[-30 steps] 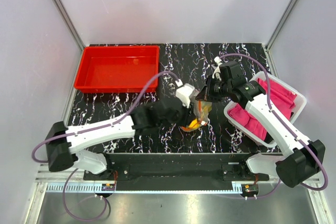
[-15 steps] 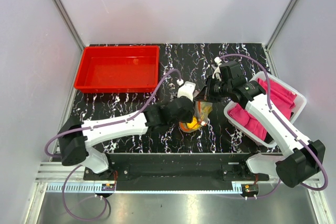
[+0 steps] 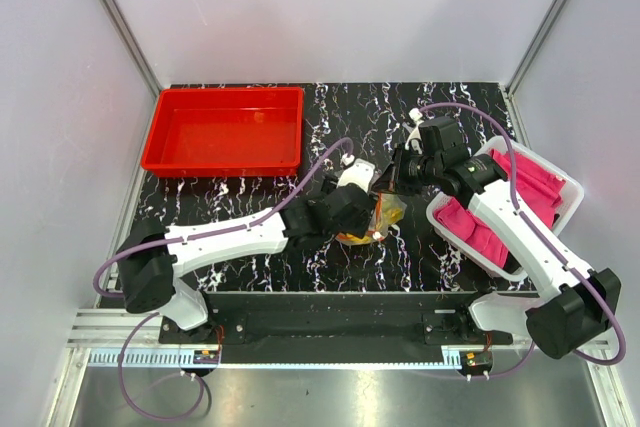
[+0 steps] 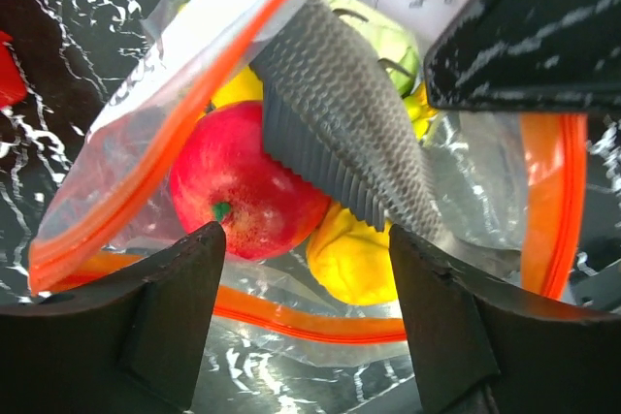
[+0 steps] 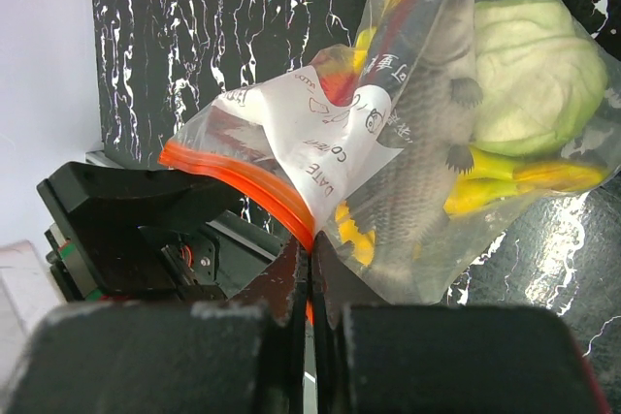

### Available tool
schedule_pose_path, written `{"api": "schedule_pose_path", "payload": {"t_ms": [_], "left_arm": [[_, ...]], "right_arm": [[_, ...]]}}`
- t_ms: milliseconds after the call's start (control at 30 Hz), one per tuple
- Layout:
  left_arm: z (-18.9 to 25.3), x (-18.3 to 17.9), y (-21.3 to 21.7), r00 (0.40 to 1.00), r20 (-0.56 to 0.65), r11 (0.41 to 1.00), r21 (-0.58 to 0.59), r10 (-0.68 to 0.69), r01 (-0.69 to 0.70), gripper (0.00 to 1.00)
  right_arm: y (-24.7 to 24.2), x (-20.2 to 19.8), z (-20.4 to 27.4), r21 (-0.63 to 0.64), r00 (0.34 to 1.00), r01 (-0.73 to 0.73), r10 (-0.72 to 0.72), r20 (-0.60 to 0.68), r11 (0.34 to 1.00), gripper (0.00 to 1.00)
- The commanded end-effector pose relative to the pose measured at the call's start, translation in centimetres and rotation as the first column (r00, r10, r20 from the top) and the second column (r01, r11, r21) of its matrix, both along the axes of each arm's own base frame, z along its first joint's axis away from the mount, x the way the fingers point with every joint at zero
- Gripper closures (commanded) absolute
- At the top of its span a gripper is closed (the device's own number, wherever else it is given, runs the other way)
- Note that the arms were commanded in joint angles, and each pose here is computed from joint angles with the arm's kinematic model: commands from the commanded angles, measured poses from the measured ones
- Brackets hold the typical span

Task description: Open the zip-top bag and remove the fake food

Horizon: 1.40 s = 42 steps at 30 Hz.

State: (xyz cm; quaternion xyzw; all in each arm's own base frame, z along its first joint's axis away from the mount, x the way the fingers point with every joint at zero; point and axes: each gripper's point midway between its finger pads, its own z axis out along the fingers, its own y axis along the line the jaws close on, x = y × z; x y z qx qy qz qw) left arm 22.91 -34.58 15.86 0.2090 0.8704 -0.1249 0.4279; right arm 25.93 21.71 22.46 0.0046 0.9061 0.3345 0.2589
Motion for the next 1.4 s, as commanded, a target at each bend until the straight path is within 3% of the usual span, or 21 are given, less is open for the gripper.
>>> {"api": "schedule_pose_path", "payload": {"t_ms": [0, 167, 267, 500, 900, 1033, 1133, 1267, 1367], "left_arm": [[1.3, 1.5, 0.1, 0.999, 0.054, 0.999, 0.046, -0.008, 0.006, 0.27], [0.3, 1.9, 1.2, 0.998, 0.054, 0.994, 0.106, -0.027, 0.022, 0.37], [0.0, 1.7, 0.8, 0.991, 0.040, 0.984, 0.129, -0.128, 0.122, 0.28], [-0.2, 2.7, 0.5, 0.980, 0.038, 0.964, 0.195, -0.193, 0.182, 0.18], [-1.8, 4.0, -1.8, 0.956, 0.032, 0.931, 0.240, -0.292, 0.276, 0.16], [-2.2, 2.5, -2.6, 0.943, -0.027, 0.927, 0.175, -0.333, 0.332, 0.23], [-2.5, 2.4, -2.5, 0.956, -0.029, 0.945, 0.142, -0.292, 0.293, 0.23], [-3.4, 3.3, -1.9, 0.983, -0.044, 0.970, 0.161, -0.180, 0.185, 0.45], [-3.3, 2.4, -1.9, 0.983, -0.088, 0.980, 0.106, -0.158, 0.167, 0.51]], "right_arm": [[0.6, -0.4, 2.3, 0.048, 0.997, -0.034, 0.031, 0.071, 0.998, 1.00], [0.4, -0.6, 2.3, 0.042, 0.996, -0.041, 0.037, 0.077, 0.998, 1.00], [0.5, -0.7, 2.2, 0.045, 0.996, -0.049, 0.045, 0.073, 0.998, 1.00], [0.5, -0.8, 2.1, 0.042, 0.996, -0.056, 0.052, 0.074, 0.998, 1.00], [0.3, -1.2, 1.4, 0.027, 0.994, -0.077, 0.075, 0.075, 0.997, 1.00], [0.1, -1.2, 1.3, 0.019, 0.995, -0.067, 0.065, 0.078, 0.998, 1.00], [0.5, -1.2, 1.4, 0.032, 0.994, -0.083, 0.081, 0.069, 0.996, 1.00], [0.5, -1.2, 1.8, 0.038, 0.994, -0.082, 0.079, 0.077, 0.996, 1.00], [0.4, -1.2, 1.9, 0.036, 0.994, -0.079, 0.076, 0.077, 0.996, 1.00]]}}
